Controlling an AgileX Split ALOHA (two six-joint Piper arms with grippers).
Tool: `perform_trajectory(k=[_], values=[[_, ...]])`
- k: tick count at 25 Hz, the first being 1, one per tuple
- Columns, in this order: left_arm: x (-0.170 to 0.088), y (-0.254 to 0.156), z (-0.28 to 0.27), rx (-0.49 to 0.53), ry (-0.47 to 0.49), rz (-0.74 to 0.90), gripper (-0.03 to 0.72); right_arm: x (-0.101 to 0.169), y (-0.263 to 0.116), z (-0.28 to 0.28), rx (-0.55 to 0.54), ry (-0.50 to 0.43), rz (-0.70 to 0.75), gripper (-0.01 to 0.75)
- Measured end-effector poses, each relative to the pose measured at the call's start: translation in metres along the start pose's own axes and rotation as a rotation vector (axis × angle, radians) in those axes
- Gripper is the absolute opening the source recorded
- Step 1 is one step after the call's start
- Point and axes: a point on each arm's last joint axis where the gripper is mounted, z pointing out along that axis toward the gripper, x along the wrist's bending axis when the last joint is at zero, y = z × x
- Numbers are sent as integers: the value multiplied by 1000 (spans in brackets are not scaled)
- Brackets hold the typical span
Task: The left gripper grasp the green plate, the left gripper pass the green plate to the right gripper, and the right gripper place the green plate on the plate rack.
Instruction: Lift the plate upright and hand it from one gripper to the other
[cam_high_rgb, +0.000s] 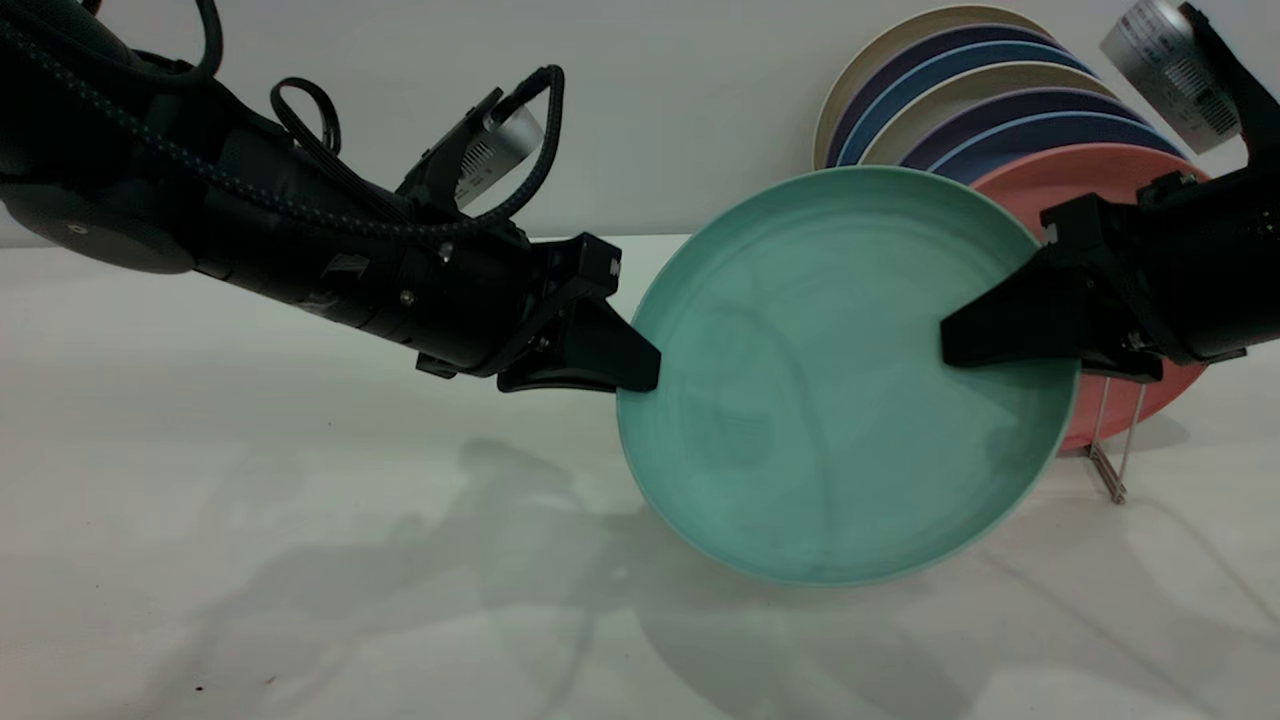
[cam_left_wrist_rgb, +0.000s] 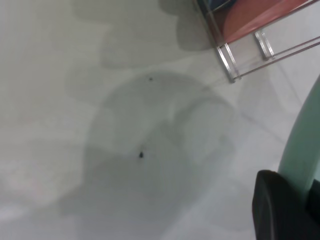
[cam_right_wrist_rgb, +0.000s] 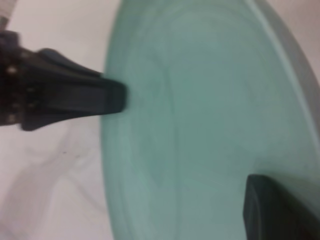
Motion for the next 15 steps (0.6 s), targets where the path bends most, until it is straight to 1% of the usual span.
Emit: perform_trajectory(k=[2,4,6,12,14,15], values=[[-1,0,0,-2,-10,-3,75,-1,0,0,2,-7,1,101],[-3,0,0,-1,-31,-4,138,0,0,0,2,1,-5,101],[-5,0,0,1,-50,-6,232,0,0,0,3,2,-7,101],[-10,-1,-1,12,-111,-1,545,0,0,0,4,2,-16,101],[-11,-2,-1,24,-124,9,620,0,-1,0,5,-3,-21,101],[-11,-3,-1,35,-127,20,638,-1,-1,0,8,-7,-28,101]])
